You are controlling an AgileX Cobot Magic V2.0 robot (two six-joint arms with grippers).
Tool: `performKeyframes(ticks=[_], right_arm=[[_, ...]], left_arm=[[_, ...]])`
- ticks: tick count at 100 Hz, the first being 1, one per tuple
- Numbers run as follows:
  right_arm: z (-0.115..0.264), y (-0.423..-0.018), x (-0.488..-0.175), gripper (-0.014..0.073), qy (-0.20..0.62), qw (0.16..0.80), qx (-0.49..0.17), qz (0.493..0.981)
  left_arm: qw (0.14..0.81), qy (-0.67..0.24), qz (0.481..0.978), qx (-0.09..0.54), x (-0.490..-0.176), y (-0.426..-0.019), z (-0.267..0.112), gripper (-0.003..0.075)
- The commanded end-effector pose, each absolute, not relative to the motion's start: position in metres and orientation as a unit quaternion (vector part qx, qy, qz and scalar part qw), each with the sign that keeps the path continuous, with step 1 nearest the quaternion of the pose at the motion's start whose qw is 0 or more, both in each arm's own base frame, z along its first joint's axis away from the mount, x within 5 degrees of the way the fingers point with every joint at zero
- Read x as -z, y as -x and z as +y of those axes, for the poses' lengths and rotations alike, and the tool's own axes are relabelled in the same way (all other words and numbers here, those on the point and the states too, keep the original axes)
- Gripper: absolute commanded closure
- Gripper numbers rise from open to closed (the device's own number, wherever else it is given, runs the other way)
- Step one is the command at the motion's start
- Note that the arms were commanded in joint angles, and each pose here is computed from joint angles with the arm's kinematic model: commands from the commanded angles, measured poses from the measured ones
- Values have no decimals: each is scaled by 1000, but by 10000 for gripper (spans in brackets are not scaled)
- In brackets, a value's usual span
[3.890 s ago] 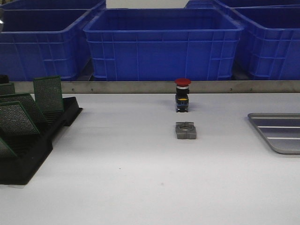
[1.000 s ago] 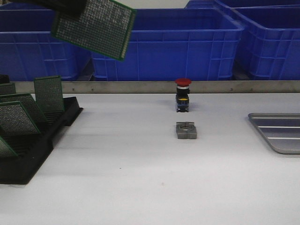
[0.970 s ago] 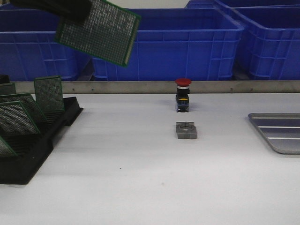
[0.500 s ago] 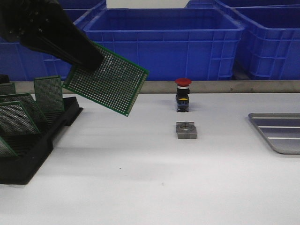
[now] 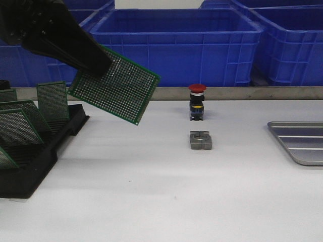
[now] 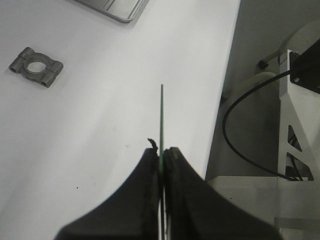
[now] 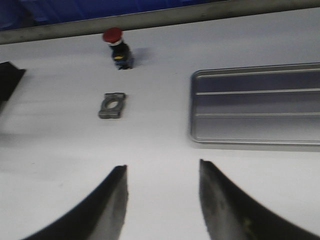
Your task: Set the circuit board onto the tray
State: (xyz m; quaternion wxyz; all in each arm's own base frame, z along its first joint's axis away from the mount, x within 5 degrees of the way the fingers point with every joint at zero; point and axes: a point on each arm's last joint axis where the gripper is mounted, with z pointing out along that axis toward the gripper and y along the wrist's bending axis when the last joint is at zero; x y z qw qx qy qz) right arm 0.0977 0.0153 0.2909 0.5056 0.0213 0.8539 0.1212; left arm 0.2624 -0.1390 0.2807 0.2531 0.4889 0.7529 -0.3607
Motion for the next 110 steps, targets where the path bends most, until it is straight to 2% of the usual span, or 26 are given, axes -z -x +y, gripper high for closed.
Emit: performKeyframes(ticks=[1, 14, 30, 43, 57, 80, 110], right_arm=[[21, -111, -310, 82, 2, 530, -152, 834], [34, -124, -318, 111, 52, 517, -221, 826], [51, -136, -326, 111, 182, 528, -279, 781], [59, -146, -325, 111, 277, 552, -279, 735], [70, -163, -313, 111, 341, 548, -267, 715], [98, -199, -296, 111, 387, 505, -263, 725], [139, -238, -288, 111, 439, 442, -338, 706]], left_arm=[[280, -489, 732, 382, -301, -258, -144, 741], [280, -489, 732, 382, -301, -258, -144, 741], [280, -489, 732, 382, -301, -258, -144, 741], [280, -489, 732, 382, -301, -258, -144, 741], [280, -490, 732, 382, -301, -258, -144, 741], [280, -490, 732, 383, -301, -258, -144, 741], [280, -490, 732, 383, -301, -258, -144, 741]])
